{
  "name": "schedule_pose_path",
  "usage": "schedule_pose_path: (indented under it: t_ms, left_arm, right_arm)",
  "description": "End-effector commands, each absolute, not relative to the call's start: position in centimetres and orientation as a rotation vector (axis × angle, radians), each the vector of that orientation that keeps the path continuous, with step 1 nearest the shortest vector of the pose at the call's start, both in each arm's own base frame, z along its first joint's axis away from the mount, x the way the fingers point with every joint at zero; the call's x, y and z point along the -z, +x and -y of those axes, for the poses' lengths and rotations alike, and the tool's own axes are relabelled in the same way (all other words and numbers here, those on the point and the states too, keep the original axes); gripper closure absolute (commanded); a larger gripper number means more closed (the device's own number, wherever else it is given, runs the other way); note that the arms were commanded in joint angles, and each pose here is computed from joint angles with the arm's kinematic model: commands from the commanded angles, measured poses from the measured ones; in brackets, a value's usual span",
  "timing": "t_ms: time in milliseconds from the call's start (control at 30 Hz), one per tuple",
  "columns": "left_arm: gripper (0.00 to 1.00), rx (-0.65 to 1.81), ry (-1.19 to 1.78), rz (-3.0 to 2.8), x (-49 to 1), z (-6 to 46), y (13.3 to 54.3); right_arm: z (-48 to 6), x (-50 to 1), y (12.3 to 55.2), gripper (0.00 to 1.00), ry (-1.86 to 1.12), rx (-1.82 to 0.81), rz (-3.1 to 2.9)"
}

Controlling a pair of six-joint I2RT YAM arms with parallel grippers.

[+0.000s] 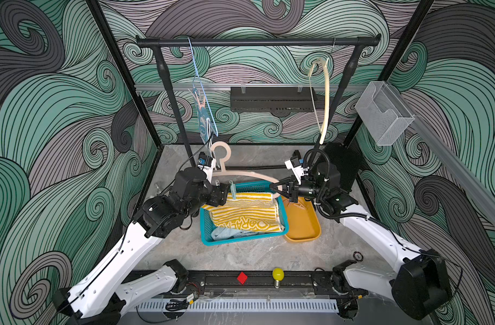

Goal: Remove the clothespins securing towels to the hanger
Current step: Pick up the hanger from the clothesline.

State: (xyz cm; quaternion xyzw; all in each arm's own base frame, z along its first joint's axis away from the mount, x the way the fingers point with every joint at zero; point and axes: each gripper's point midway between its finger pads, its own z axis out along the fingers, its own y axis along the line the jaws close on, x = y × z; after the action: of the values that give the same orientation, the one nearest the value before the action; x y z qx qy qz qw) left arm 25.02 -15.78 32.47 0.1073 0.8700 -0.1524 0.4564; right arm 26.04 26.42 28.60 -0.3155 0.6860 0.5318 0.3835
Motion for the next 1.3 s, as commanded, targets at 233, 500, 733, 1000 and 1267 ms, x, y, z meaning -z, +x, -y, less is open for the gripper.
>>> schedule_pose_path:
  t_ms: [233,500,733,1000,1267]
  left_arm:
    - [0.39,0.409,0.138,-2.139,-33.3,15.5,27.3]
    - [0.42,0.442,0.132,-2.112,-34.2,15.7,28.3]
    - [0.46,0.461,0.142,-2.123,-33.8,16.9,29.7]
    - [0.56,0.466,0.151,-2.128,-33.3,17.8,30.9]
    - [0.73,0.482,0.152,-2.155,-32.6,18.6,31.5]
  right_arm:
    - [-26.1,-29.9,24.5,1.0,-0.888,-1.405,-1.656]
    - [-25.7,-29.1,23.9,1.0,-0.87,-1.405,-1.676]
    - [-25.3,-29.4,23.2,1.0,-0.863,-1.396,-1.683]
    - [-24.9,-29.2,22.5,1.0,-0.851,-1.38,-1.696]
    - [-24.5,-29.1,22.5,1.0,-0.834,-1.357,-1.706]
